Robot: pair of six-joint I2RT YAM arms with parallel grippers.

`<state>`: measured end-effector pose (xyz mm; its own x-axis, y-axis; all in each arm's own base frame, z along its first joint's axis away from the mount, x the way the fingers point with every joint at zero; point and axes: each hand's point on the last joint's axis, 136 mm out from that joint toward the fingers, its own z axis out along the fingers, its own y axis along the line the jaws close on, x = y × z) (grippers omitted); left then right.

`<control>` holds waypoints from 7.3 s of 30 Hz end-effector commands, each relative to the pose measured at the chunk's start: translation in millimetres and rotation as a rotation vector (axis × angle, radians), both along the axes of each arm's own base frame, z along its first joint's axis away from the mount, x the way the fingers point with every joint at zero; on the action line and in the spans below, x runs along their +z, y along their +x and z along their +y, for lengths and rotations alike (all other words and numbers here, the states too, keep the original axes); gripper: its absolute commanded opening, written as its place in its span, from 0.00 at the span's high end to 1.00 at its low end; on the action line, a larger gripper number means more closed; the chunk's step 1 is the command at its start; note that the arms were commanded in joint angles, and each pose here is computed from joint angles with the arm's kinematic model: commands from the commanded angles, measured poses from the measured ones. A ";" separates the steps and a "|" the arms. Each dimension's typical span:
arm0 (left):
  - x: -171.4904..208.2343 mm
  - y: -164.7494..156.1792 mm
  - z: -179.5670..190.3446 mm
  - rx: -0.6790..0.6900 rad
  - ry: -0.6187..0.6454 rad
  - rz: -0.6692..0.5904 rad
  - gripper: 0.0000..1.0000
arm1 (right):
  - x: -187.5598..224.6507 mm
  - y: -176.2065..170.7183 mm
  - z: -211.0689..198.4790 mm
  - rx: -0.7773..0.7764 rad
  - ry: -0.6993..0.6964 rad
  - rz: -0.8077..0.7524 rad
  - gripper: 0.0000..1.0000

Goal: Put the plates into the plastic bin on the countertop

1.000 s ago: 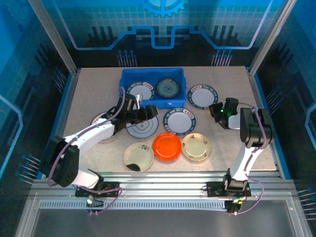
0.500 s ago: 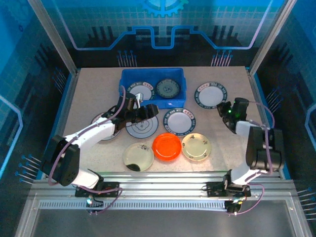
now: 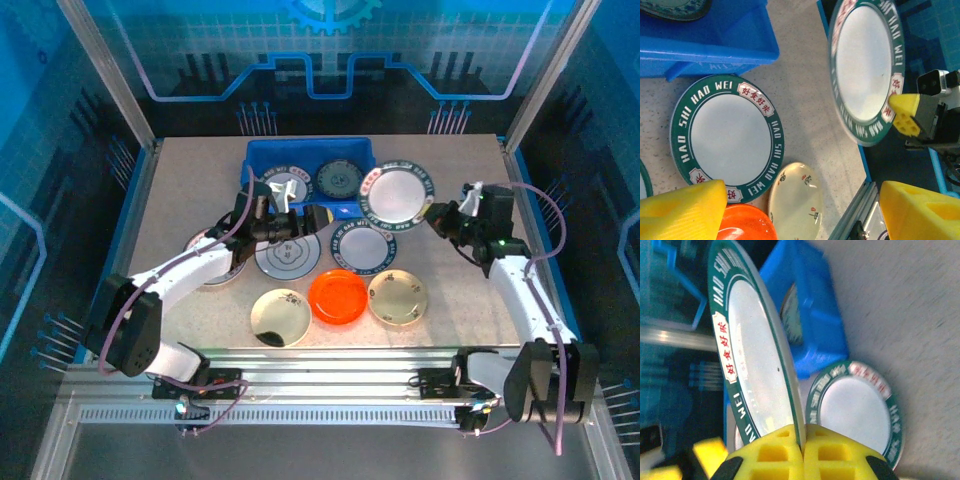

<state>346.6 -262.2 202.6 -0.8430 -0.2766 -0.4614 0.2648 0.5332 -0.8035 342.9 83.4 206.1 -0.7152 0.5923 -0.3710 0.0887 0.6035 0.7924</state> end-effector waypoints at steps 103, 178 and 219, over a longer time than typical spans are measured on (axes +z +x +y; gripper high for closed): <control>-4.7 -52.8 84.0 0.178 0.092 -0.028 0.01 | -119.8 212.7 261.0 0.371 -0.184 0.202 0.69; -18.4 -33.6 36.1 0.062 0.065 -0.021 0.01 | -137.6 -152.7 -25.4 -0.022 -0.326 0.426 0.56; -34.3 -23.6 31.1 0.057 0.078 0.011 0.02 | -184.6 -146.8 -21.8 0.002 -0.311 0.500 0.73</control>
